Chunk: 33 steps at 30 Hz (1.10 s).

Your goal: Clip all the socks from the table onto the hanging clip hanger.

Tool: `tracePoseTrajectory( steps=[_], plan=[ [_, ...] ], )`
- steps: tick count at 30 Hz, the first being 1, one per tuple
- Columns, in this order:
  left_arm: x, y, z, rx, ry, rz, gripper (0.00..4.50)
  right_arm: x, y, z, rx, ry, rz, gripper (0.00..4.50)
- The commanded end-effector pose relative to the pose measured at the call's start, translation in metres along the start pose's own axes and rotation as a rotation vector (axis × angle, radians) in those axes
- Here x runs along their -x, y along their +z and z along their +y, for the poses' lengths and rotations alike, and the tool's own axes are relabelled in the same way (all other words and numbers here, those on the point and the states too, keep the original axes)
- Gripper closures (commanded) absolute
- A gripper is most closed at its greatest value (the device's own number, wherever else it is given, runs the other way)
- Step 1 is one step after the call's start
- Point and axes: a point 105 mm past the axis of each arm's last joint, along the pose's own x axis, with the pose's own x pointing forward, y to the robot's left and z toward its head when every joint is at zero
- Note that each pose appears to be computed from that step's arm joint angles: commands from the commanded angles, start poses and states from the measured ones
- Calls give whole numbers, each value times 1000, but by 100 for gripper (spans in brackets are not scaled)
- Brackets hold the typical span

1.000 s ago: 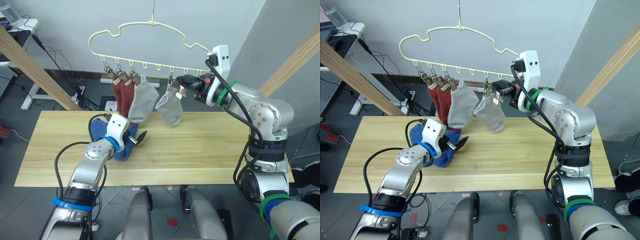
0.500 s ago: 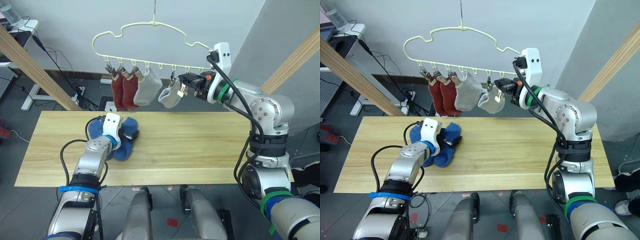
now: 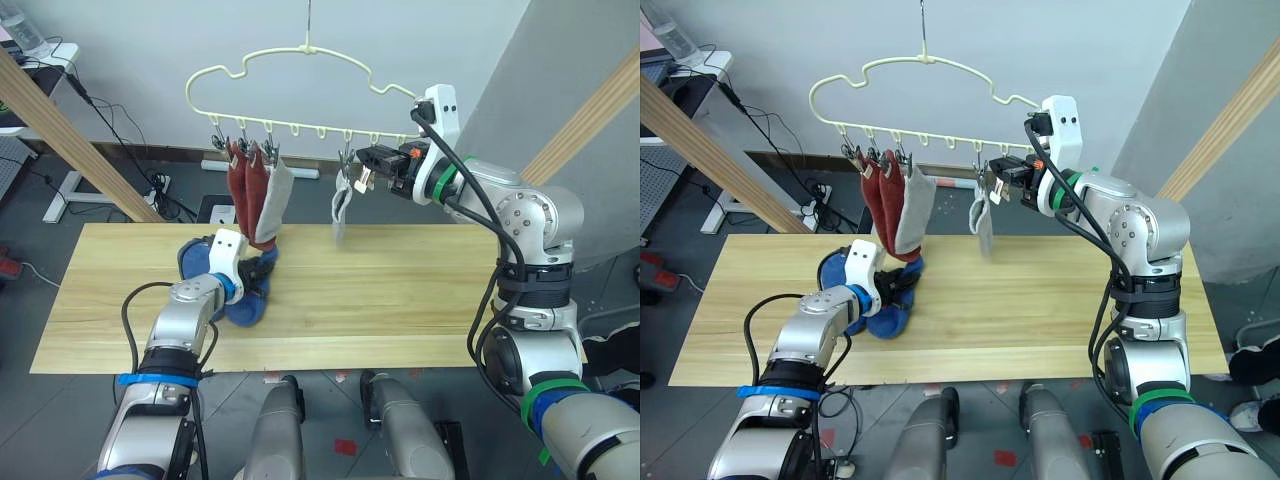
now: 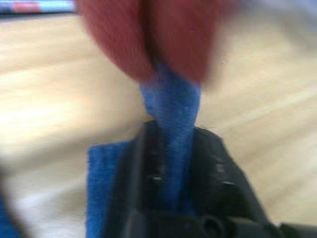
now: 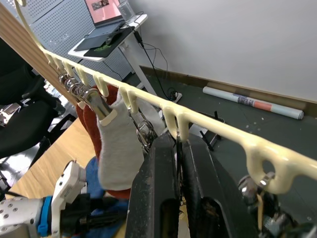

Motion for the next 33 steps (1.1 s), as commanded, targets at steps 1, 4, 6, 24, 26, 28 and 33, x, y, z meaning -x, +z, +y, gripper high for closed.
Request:
tracePoseTrajectory(
  steps=[1,4,6,24,26,28,33],
  plan=[
    [4,-2,-20,-35,-85,12,447,1,6,0,11,3,-12,450],
    [21,22,-52,-99,-221,-73,447,2,6,-9,-28,-10,5,450],
    [29,42,-68,-116,-276,-148,447,3,6,-14,-54,-10,26,450],
    [23,141,-116,-299,-360,-608,447,16,6,-9,-355,85,157,450],
    [21,140,-116,-312,-360,-603,447,15,6,-9,-369,82,157,450],
    [22,146,-117,-320,-353,-633,447,15,3,-7,-368,82,164,450],
    [21,155,-117,-357,-323,-668,447,14,0,-4,-376,84,166,450]
  ],
)
